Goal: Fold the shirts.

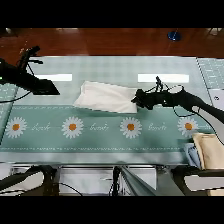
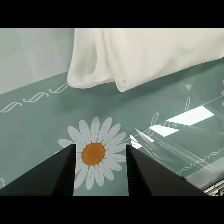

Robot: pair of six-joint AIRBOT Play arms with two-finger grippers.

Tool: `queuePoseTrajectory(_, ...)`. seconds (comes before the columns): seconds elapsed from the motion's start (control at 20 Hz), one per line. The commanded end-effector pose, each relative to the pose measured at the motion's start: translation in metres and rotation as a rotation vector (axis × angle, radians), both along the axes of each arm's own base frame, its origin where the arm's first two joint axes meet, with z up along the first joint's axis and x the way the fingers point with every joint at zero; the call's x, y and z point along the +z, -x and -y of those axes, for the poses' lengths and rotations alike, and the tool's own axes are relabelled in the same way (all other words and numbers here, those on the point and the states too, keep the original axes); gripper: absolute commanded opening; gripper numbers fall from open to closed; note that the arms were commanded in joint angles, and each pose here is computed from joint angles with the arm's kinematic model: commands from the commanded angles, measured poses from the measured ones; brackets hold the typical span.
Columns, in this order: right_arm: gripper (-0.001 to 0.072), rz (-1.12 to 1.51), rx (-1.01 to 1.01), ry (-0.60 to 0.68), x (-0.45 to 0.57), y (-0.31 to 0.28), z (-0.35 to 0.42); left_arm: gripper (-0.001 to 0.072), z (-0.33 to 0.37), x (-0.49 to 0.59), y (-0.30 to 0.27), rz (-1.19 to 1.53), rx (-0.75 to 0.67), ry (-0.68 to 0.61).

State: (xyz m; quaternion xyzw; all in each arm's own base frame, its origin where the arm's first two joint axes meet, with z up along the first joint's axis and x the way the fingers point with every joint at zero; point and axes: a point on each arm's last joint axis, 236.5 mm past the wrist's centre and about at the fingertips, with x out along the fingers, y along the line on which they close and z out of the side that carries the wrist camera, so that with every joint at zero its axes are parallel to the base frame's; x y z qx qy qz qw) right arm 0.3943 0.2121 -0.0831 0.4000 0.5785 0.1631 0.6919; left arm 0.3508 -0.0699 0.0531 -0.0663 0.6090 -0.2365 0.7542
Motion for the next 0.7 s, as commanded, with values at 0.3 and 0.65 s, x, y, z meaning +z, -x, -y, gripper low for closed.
queuePoseTrajectory(0.3, 0.0019, 0.215, 0.118, 0.189, 0.194, 0.035, 0.094, 0.0394, 0.001, 0.000, 0.002, -0.009, -0.007, 0.001)
queuePoseTrajectory(0.65, 0.0019, 0.049, -0.243, 0.452, 0.270, 0.158, 0.226, 0.0394, 0.001, 0.000, 0.002, -0.008, -0.008, 0.000)
